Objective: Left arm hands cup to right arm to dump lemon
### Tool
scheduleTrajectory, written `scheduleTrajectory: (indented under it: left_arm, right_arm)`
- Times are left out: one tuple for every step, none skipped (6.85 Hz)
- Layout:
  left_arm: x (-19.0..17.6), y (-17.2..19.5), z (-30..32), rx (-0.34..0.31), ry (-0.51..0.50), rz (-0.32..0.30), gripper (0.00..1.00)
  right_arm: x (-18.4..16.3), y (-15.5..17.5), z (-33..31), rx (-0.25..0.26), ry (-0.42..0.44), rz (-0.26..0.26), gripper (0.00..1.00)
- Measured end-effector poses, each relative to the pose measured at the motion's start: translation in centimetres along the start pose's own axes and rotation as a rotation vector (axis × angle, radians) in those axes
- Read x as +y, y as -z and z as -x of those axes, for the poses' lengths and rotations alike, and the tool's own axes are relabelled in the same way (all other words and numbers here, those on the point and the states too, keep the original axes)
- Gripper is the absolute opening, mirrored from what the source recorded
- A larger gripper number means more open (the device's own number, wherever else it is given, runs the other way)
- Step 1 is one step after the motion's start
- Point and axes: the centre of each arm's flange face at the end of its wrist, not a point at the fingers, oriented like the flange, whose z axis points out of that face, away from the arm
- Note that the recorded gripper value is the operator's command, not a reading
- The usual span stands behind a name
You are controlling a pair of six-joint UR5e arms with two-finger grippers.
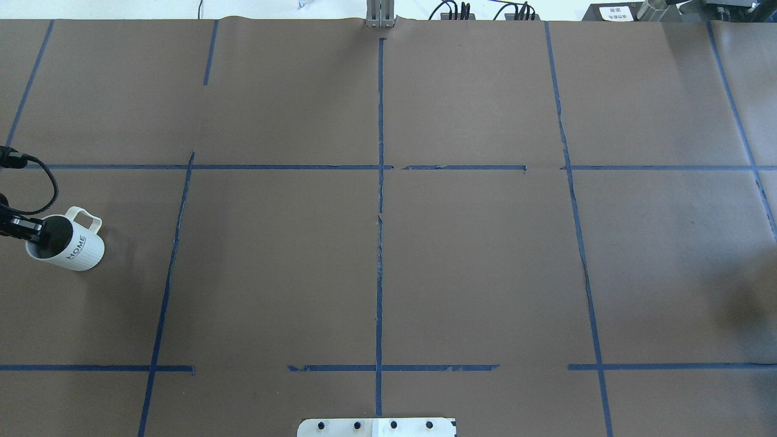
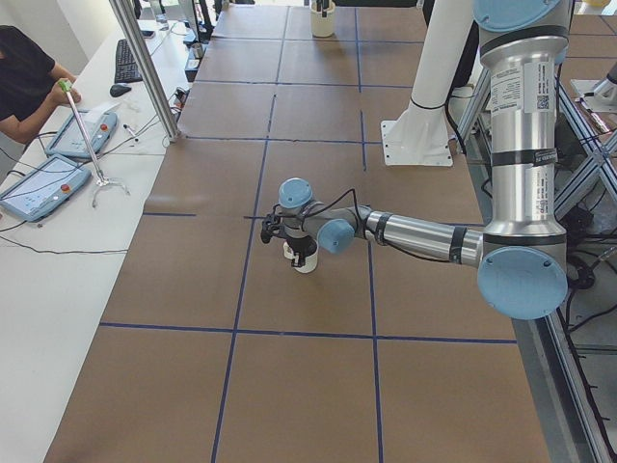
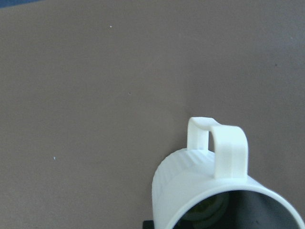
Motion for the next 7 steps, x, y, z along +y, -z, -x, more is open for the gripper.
scheduleTrajectory:
  left_arm:
    - [-1.0,1.1,-1.2,-0.002,0.088,-0.041,0.0]
    - [-2.4,2.6,-3.2,0.021,0.196,-0.078,0.0]
    - [-3.9,4.1,-5.5,0.047,0.29,-0.1,0.0]
    - [-5.4,6.4,-8.7,0.068,0.387,-0.11,0.0]
    - [-7.2,9.3,-13.7,0.08,0.471,-0.101,0.0]
    - [-8.4,11.6,-20.0,0.07,0.507,-0.065,0.0]
    - [-8.9,13.2,-27.2,0.051,0.543,-0.01,0.0]
  right_arm:
    - [-3.4,-0.7,2.9,-0.009,0.024,-0.001,1.0]
    - [-7.7,-1.2,7.0,-0.014,0.026,-0.018,1.0]
    - [-11.6,-1.7,11.7,-0.004,0.015,-0.044,1.0]
    - [-15.3,-2.6,17.7,0.022,0.0,-0.088,1.0]
    - [-17.9,-4.0,25.4,0.067,0.004,-0.169,1.0]
    - [-18.6,-5.4,32.6,0.121,0.035,-0.275,1.0]
    - [-17.9,-6.8,38.2,0.159,0.069,-0.372,1.0]
